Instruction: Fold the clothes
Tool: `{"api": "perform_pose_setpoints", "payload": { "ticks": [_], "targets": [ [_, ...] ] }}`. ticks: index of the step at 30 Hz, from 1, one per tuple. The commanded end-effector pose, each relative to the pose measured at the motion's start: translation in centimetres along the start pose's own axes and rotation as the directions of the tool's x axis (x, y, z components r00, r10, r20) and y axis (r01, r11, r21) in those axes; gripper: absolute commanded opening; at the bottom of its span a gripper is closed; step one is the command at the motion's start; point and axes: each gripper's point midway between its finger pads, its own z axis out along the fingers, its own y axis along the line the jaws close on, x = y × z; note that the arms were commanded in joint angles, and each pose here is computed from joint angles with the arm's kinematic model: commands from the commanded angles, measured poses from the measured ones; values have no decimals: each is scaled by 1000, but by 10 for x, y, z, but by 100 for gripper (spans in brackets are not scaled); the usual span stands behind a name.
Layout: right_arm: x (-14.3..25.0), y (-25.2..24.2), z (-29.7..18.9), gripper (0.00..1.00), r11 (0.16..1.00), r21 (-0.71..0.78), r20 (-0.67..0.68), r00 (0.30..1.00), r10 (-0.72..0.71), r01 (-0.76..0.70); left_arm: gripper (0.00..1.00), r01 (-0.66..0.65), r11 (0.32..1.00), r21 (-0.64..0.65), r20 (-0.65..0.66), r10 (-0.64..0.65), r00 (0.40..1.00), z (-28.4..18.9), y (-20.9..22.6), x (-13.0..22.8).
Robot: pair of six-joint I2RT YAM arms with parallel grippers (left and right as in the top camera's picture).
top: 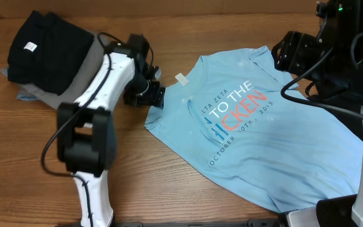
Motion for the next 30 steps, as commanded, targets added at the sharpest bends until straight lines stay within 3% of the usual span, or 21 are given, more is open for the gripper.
{"api": "perform_pose_setpoints", "payload": {
  "ticks": [1, 4, 8, 15, 21, 26, 30],
  "targets": [
    [-3, -1, -7, 69, 1000, -2, 24, 1000, 3, -3, 74, 0, 1000, -14, -27, -1, 1000, 17, 3, -1],
    [-3, -1, -7, 70, 1000, 2, 26, 1000, 3, -3, 70, 1, 999, -36, -43, -2, 999, 29, 9, -3],
    [-3, -2, -7, 69, 1000, 4, 23, 1000, 3, -3, 54, 6, 998, -65, -81, -12, 997, 44, 18, 0],
    [-5, -9, -7, 70, 999, 44, 38, 999, 4, -6, 4, 18, 992, -123, -157, -37, 987, 64, 32, 11],
    [-12, -22, -9, 70, 991, 120, 83, 995, 48, -58, 4, 243, 882, -405, -136, -320, 937, 39, 90, 34],
    [-14, -29, -9, 72, 985, 156, 99, 994, 53, -68, 4, 382, 798, -465, -84, -470, 879, 6, 134, 52],
    [-15, -32, -9, 73, 982, 174, 106, 993, 52, -70, 4, 527, 729, -436, -19, -593, 805, -39, 178, 76]
  ]
}}
